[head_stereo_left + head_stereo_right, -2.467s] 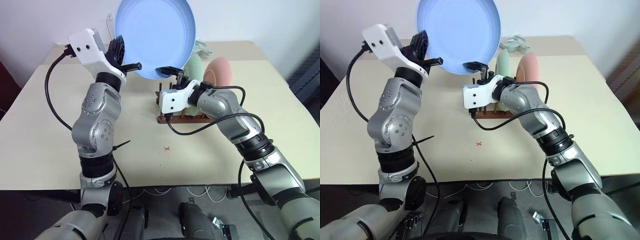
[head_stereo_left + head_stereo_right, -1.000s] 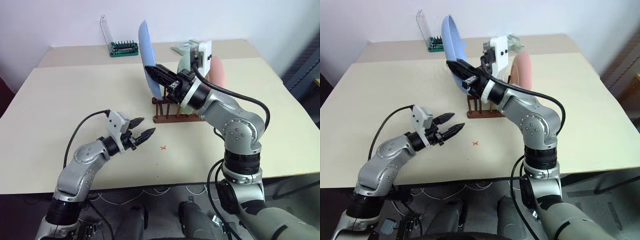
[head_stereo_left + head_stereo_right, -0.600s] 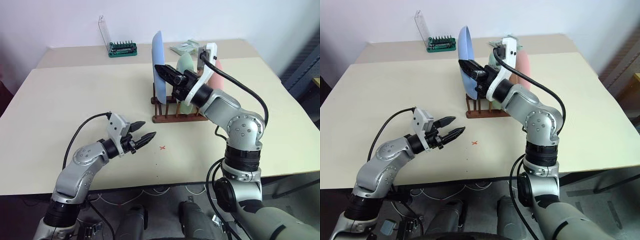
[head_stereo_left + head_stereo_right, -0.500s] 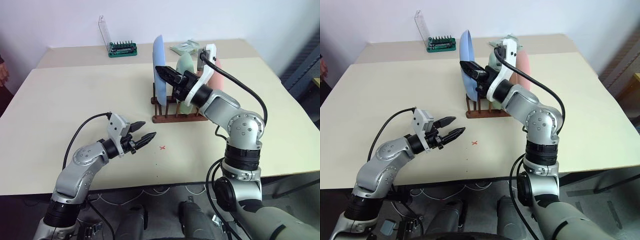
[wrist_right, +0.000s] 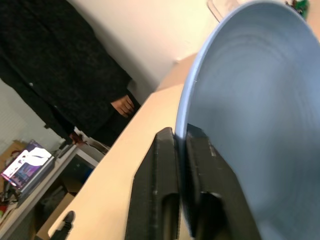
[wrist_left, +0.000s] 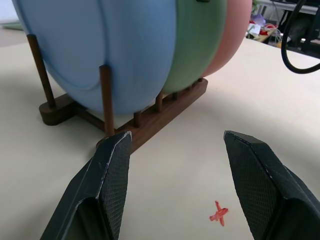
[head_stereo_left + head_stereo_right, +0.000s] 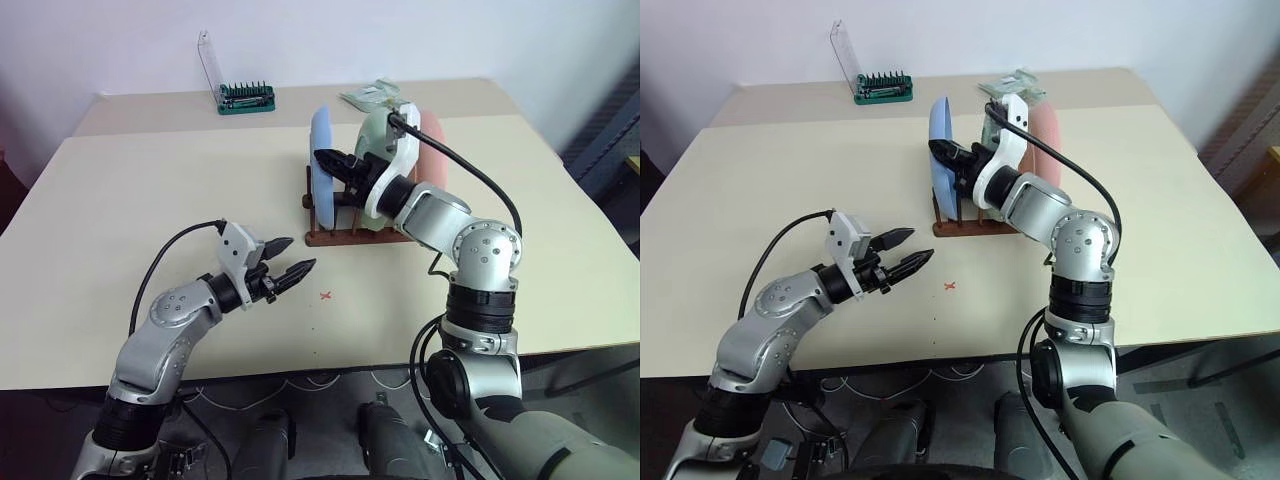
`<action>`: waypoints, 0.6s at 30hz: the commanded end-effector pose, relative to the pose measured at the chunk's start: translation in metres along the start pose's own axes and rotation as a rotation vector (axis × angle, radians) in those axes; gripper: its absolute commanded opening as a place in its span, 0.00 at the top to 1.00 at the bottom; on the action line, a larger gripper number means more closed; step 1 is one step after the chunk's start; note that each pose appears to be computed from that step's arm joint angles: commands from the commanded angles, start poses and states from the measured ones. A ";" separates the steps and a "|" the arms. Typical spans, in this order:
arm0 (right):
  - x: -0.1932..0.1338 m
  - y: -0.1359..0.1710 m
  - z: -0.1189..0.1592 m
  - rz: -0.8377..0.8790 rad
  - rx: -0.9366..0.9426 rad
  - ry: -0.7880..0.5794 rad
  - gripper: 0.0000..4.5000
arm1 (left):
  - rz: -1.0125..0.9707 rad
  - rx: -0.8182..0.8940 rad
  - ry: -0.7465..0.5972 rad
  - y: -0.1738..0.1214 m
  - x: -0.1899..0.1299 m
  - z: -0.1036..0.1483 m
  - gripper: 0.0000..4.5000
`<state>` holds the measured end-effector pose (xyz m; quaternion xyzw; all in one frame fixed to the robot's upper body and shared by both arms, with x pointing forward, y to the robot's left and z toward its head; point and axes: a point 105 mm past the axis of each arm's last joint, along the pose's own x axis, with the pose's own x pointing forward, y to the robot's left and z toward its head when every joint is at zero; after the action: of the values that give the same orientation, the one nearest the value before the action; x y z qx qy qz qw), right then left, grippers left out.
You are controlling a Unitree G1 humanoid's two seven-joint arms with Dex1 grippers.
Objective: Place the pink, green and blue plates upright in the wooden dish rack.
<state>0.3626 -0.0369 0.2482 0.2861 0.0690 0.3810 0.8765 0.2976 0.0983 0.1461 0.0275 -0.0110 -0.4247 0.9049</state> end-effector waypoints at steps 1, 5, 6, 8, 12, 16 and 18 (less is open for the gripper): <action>0.001 0.012 0.010 0.035 -0.012 -0.029 0.56 | -0.004 0.035 -0.032 -0.003 0.001 0.013 0.32; 0.001 0.012 0.011 0.030 -0.022 -0.034 0.11 | -0.003 0.032 -0.029 -0.002 0.001 0.012 0.32; 0.001 0.012 0.011 0.030 -0.025 -0.033 0.01 | -0.003 0.032 -0.029 -0.002 0.001 0.012 0.32; 0.000 0.013 0.012 0.027 -0.051 -0.034 0.01 | -0.003 0.031 -0.029 -0.002 0.001 0.012 0.32; -0.005 0.022 0.026 0.032 -0.232 -0.056 0.01 | -0.004 0.029 -0.028 -0.002 -0.001 0.011 0.32; -0.013 0.040 0.046 0.091 -0.346 -0.097 0.01 | -0.006 0.025 -0.027 -0.003 -0.001 0.009 0.32; -0.018 0.042 0.053 0.083 -0.432 -0.097 0.01 | -0.007 0.024 -0.028 -0.004 0.000 0.010 0.32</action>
<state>0.3514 -0.0513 0.2954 0.1394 -0.0286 0.3964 0.9070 0.2978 0.0982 0.1446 0.0261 -0.0054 -0.4231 0.9057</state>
